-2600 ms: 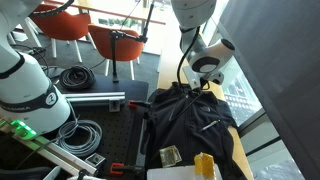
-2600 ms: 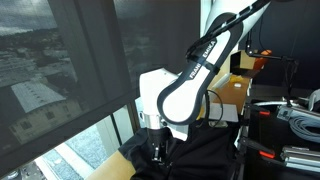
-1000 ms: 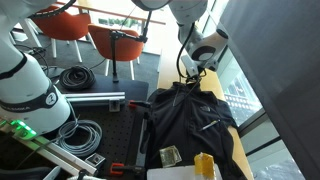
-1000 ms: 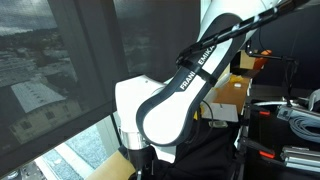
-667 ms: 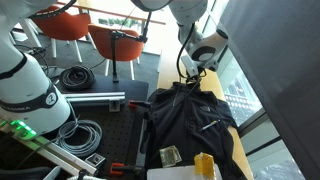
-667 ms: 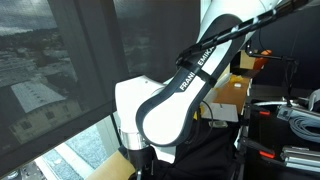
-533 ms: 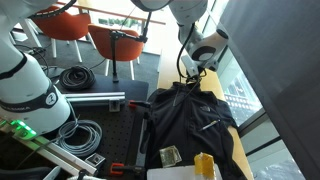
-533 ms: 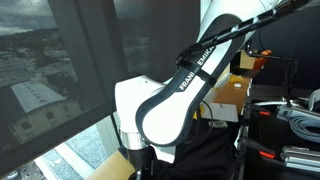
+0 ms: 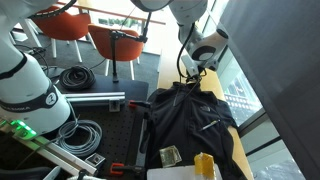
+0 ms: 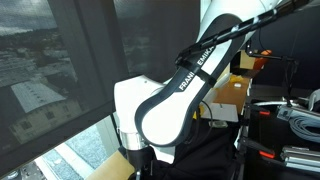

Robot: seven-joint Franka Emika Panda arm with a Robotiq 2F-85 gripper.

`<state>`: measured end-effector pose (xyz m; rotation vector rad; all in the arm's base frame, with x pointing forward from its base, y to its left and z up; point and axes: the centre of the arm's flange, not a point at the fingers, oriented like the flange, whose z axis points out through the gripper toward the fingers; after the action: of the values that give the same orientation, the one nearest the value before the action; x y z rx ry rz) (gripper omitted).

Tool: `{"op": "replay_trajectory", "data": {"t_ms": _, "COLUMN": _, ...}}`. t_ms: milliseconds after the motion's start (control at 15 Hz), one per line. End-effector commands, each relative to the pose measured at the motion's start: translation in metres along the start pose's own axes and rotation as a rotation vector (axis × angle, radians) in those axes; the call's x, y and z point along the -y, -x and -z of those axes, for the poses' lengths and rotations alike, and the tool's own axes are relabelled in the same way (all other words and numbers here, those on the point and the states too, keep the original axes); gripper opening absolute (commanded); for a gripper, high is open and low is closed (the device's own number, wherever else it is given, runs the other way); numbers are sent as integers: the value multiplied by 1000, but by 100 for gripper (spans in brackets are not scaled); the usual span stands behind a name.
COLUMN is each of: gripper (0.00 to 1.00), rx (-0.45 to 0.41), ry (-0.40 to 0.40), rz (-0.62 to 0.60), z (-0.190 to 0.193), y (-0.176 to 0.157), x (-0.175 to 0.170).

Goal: Close the zip of the jersey

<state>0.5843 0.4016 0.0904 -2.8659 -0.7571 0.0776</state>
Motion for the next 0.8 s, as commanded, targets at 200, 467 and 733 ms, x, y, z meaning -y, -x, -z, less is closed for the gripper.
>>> {"op": "replay_trajectory", "data": {"t_ms": 200, "gripper": 0, "rx": 4, "ry": -8, "rz": -13, "z": 0, "y": 8, "x": 5}}
{"op": "replay_trajectory", "data": {"t_ms": 467, "gripper": 0, "rx": 21, "ry": 6, "rz": -37, "z": -4, "y": 27, "x": -5}}
{"op": "replay_trajectory", "data": {"t_ms": 733, "gripper": 0, "rx": 22, "ry": 32, "rz": -75, "z": -2, "y": 50, "x": -22}}
